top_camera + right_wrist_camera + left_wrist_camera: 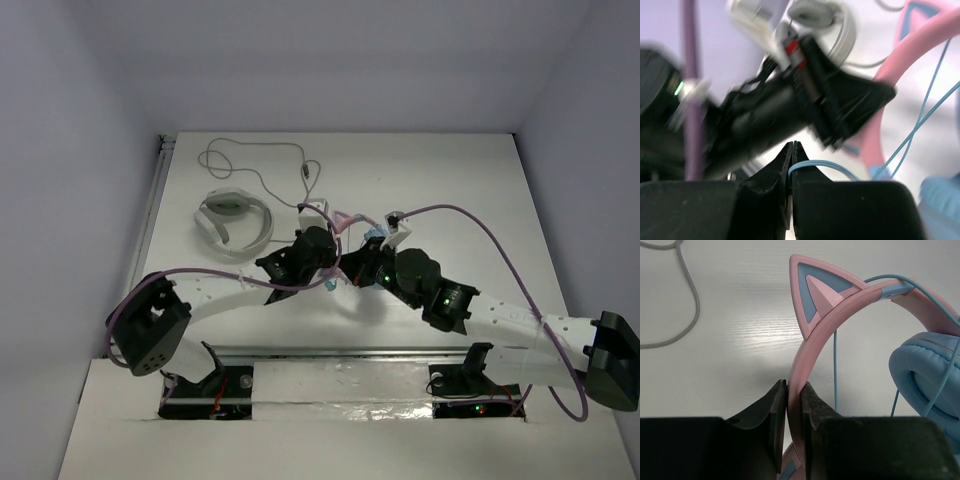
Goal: Wrap the headphones
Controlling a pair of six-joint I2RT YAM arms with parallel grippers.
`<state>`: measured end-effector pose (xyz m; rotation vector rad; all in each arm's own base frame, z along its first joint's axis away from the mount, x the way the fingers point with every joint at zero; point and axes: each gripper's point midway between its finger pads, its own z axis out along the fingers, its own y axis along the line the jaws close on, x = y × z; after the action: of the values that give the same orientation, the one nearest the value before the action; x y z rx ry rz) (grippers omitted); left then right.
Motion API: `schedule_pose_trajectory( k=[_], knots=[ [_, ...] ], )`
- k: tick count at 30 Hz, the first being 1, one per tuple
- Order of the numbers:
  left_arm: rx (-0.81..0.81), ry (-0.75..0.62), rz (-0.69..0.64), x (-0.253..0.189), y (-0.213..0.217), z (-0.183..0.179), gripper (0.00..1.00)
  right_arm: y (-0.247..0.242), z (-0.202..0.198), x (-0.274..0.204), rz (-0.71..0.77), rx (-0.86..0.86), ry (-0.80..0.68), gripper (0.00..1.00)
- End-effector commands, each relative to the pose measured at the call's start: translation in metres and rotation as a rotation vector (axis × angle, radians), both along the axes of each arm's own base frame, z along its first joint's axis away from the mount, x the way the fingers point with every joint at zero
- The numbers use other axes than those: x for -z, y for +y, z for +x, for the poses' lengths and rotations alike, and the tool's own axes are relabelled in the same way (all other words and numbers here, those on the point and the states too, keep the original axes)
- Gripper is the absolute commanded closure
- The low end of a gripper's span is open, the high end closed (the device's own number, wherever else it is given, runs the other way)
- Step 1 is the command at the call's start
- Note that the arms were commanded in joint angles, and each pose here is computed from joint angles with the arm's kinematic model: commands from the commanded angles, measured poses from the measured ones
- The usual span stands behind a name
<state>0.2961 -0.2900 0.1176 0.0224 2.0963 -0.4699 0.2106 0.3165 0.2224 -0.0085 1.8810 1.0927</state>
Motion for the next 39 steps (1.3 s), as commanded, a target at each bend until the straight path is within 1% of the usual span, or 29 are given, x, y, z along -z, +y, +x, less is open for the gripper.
schedule_pose_trajectory(
  k=[1, 6, 11, 13, 15, 19, 22, 24, 27, 30, 33, 35, 37, 38, 39],
  knots=[
    [-0.003, -0.089, -0.194, -0.046, -0.016, -0.007, 1.00, -0.005, 0.024, -0.045, 0.113, 0.137, -0.074, 0.97],
    [0.032, -0.053, -0.213, -0.036, -0.018, -0.028, 1.00, -0.025, 0.041, -0.040, 0.096, 0.286, -0.074, 0.96],
    [0.052, -0.013, -0.198, -0.021, -0.019, -0.041, 1.00, -0.044, 0.057, -0.043, 0.121, 0.409, -0.077, 0.89],
    [0.058, -0.013, -0.198, -0.021, -0.022, -0.043, 1.00, -0.052, 0.065, -0.041, 0.132, 0.467, -0.067, 0.85],
    [0.063, -0.004, -0.184, -0.017, -0.024, -0.045, 1.00, -0.056, 0.069, -0.037, 0.150, 0.489, -0.057, 0.81],
    [0.076, 0.007, -0.173, -0.013, -0.030, -0.050, 1.00, -0.064, 0.079, -0.035, 0.183, 0.549, -0.050, 0.77],
    [0.089, 0.002, -0.171, -0.016, -0.035, -0.052, 1.00, -0.080, 0.093, -0.026, 0.169, 0.633, -0.042, 0.75],
    [0.093, 0.005, -0.156, -0.015, -0.038, -0.053, 1.00, -0.085, 0.100, -0.023, 0.167, 0.652, -0.036, 0.73],
    [0.097, 0.004, -0.149, -0.016, -0.040, -0.055, 1.00, -0.093, 0.108, -0.023, 0.173, 0.680, -0.038, 0.73],
    [0.092, -0.007, -0.153, -0.023, -0.037, -0.054, 1.00, -0.107, 0.114, -0.016, 0.148, 0.734, -0.030, 0.73],
    [0.089, -0.018, -0.135, -0.028, -0.034, -0.053, 1.00, -0.116, 0.115, -0.006, 0.134, 0.745, -0.022, 0.73],
    [0.095, -0.016, -0.106, -0.031, -0.033, -0.053, 1.00, -0.117, 0.113, -0.008, 0.133, 0.737, -0.028, 0.73],
    [0.114, -0.007, -0.057, -0.029, -0.031, -0.055, 1.00, -0.117, 0.111, -0.011, 0.102, 0.723, -0.040, 0.74],
    [0.114, -0.010, -0.046, -0.033, -0.032, -0.053, 1.00, -0.118, 0.111, -0.013, 0.094, 0.721, -0.044, 0.74],
    [0.114, -0.011, -0.029, -0.034, -0.031, -0.053, 1.00, -0.119, 0.110, -0.014, 0.074, 0.719, -0.050, 0.78]
  ],
)
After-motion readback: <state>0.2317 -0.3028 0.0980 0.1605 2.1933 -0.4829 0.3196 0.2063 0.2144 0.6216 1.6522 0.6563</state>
